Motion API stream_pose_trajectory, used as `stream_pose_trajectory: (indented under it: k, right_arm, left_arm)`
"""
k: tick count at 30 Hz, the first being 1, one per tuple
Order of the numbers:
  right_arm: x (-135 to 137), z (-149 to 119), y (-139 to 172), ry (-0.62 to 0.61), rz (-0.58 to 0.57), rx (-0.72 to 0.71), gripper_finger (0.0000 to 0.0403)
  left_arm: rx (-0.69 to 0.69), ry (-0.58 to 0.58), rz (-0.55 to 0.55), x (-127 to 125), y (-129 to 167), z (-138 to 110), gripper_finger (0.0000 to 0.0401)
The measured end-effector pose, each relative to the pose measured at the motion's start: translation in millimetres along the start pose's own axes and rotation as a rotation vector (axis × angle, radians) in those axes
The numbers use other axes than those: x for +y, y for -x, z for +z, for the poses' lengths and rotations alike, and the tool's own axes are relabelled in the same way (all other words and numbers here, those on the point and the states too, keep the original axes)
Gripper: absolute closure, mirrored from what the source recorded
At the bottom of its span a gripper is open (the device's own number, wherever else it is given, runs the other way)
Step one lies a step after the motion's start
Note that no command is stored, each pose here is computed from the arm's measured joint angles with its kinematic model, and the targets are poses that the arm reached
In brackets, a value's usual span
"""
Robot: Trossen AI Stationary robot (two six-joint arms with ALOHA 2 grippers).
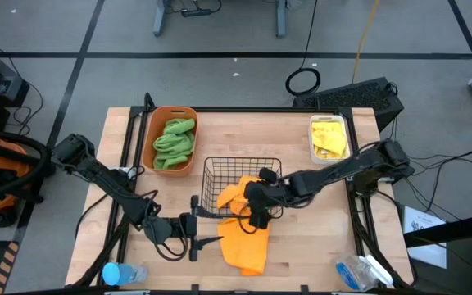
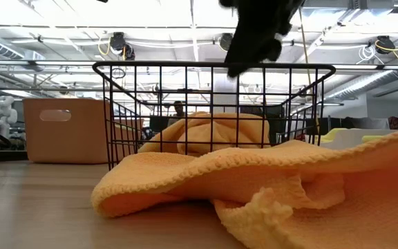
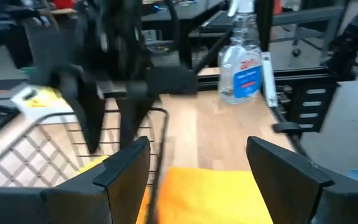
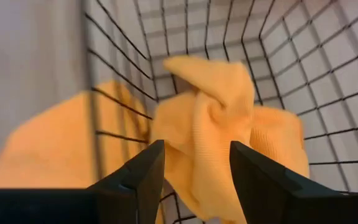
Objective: Sort microfiber towel by color & place in baskets
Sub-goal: Put the orange microfiber towel into the black wire basket
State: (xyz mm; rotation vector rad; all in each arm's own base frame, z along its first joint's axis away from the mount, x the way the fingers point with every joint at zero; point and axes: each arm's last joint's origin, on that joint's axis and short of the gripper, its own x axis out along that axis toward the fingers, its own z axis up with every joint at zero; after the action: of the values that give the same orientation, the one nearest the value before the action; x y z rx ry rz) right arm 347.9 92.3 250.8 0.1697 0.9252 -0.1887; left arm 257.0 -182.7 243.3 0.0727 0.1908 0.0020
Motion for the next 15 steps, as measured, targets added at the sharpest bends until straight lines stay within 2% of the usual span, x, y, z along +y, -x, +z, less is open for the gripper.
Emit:
stream_pose_trajectory:
  k: [8,15]
  right_arm:
    - [47,-22,53,0.120,-0.026,-0.175,0.0243]
    - [96,-61,80,0.254,-0.040,-0.288,0.0244]
  left_arm:
    - [0.011,0.015,-0.080,-4,0,-2,0.0131]
    - [-0.003,-0.007,-0.128,-19,-2,5,0.0167]
